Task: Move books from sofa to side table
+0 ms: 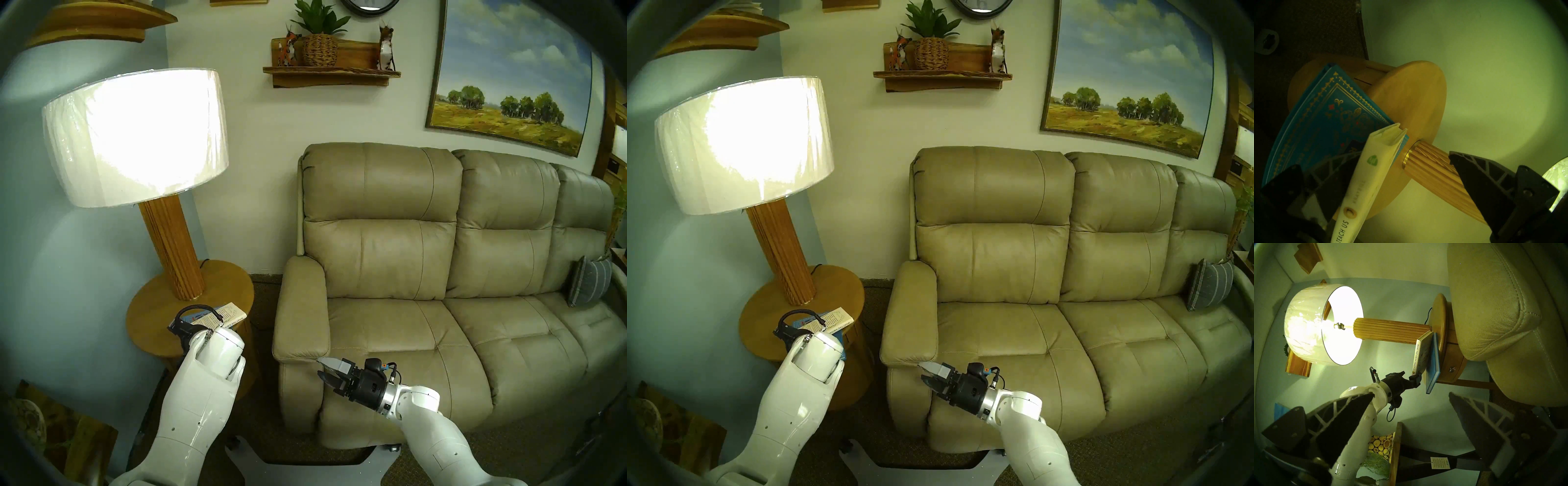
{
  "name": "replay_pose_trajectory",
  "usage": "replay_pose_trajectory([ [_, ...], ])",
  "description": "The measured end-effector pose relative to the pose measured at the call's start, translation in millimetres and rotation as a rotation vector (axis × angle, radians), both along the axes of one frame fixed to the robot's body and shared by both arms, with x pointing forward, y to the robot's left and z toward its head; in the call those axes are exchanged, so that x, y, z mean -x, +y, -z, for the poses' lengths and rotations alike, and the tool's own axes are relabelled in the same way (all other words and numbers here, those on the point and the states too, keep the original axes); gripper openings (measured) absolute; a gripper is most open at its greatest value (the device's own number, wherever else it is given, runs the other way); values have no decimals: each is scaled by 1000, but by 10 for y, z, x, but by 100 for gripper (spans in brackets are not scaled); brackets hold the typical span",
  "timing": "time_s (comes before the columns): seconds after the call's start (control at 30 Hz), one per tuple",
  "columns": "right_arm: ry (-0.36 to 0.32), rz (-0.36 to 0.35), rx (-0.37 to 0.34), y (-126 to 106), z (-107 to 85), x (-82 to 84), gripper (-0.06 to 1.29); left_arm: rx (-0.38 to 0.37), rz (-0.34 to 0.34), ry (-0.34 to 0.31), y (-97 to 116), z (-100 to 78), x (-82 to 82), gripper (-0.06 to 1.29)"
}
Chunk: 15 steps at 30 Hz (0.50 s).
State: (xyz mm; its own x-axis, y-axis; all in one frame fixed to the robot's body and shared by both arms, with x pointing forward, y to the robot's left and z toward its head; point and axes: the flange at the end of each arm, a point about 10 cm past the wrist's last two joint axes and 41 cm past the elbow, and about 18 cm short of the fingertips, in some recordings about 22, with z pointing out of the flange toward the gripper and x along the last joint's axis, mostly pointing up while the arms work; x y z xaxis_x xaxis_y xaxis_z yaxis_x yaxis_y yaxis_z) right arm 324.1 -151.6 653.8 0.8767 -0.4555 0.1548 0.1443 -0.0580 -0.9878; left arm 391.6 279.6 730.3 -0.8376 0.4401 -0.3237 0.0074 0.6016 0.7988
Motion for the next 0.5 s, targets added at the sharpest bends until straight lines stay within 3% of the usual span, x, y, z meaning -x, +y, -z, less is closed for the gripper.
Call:
replay_pose_trajectory([
  [0.5, -8, 9, 1, -29, -27, 1, 122, -34, -38, -23, 28, -84, 433, 127],
])
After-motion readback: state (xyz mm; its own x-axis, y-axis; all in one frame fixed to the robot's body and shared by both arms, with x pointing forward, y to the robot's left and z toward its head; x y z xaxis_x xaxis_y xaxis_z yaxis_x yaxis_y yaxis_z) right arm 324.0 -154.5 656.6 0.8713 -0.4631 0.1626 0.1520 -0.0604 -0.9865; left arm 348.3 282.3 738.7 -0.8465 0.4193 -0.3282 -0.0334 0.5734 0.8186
